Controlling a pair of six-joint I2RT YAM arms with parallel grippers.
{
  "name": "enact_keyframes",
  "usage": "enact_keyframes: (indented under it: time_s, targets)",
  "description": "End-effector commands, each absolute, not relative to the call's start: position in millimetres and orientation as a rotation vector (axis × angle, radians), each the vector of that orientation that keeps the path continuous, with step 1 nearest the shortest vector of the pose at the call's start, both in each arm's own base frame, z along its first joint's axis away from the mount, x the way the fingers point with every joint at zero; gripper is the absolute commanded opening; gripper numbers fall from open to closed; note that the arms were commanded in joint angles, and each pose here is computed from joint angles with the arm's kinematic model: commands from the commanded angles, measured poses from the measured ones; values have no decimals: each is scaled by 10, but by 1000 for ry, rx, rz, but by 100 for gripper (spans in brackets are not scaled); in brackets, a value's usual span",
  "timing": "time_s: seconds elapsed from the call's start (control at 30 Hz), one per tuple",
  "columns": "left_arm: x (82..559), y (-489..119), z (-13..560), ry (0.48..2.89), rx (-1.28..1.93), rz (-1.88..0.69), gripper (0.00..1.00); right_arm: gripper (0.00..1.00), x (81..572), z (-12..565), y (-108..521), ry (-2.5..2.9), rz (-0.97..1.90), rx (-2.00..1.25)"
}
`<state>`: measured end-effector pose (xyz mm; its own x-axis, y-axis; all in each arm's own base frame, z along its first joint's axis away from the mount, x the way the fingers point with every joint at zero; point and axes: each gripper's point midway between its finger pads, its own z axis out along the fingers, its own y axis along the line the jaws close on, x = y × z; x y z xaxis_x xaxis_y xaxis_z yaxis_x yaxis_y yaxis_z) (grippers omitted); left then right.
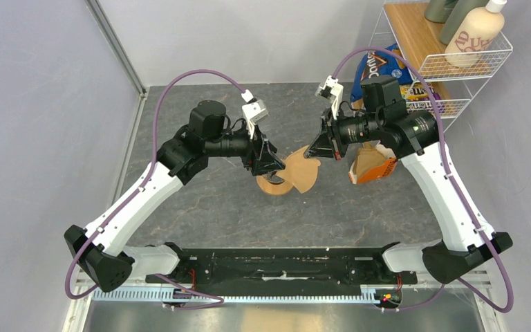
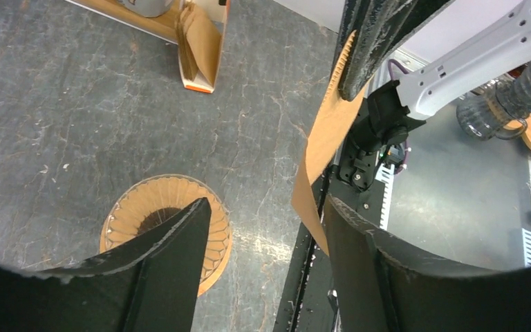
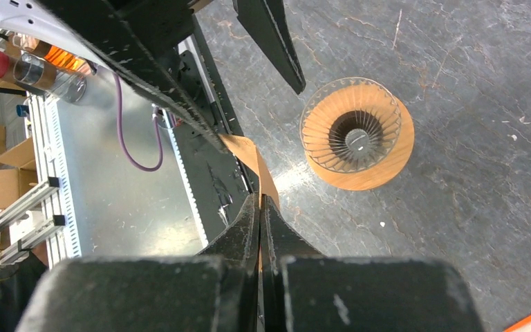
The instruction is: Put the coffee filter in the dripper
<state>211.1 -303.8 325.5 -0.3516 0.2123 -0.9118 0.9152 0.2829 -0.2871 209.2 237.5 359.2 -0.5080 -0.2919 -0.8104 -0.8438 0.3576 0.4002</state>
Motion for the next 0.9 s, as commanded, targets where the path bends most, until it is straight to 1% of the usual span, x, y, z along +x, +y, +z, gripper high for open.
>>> enact_keyframes:
  time_s: [0.0,0.2,0.23,0.27,0.37,0.4,0.47,0.53,0.57,0.7,0.73,0.77,0.8,0.87]
  targets:
    - [1953,-3108,3287,1686,1121,-1174,65,0,1994,3756,2448,1917,1181,-1000]
    - [1891,-3135,3302,1672,1136,-1205,56,0,1951,3775,2498,1909,1210,-1011]
    - [1887,-3135,3287,1677,1137,-1205,51,0,1950,3775,2500,1908,1210,-1012]
    - [1885,-3135,3268,1682,1138,-1205,44,0,1948,3775,2501,1906,1210,-1015]
    - [1869,-3125,3263,1684,1133,-1208,8,0,1976,3764,2497,1911,1194,-1003]
    - [1880,-3122,3271,1688,1119,-1207,2,19,1981,3743,2496,1919,1193,-1002]
    - [1909,-3124,3328,1693,1075,-1218,2,65,1973,3657,2482,1938,1188,-1005]
    - [1977,-3114,3391,1706,1008,-1231,2,95,1948,3571,2456,1943,1177,-1002]
    - [2013,-3101,3416,1716,970,-1250,2,97,1930,3537,2443,1936,1172,-998]
    - [2061,-3083,3443,1728,901,-1320,2,97,1851,3445,2426,1916,1188,-1007]
    - [2049,-3086,3436,1727,903,-1329,2,95,1845,3415,2426,1921,1192,-1007]
    - [2025,-3095,3450,1716,907,-1348,2,90,1852,3399,2428,1923,1191,-1008]
    - [2012,-3098,3444,1714,908,-1357,2,83,1863,3383,2428,1923,1185,-1011]
    - [1950,-3100,3441,1695,936,-1384,2,64,1879,3388,2432,1907,1177,-1018]
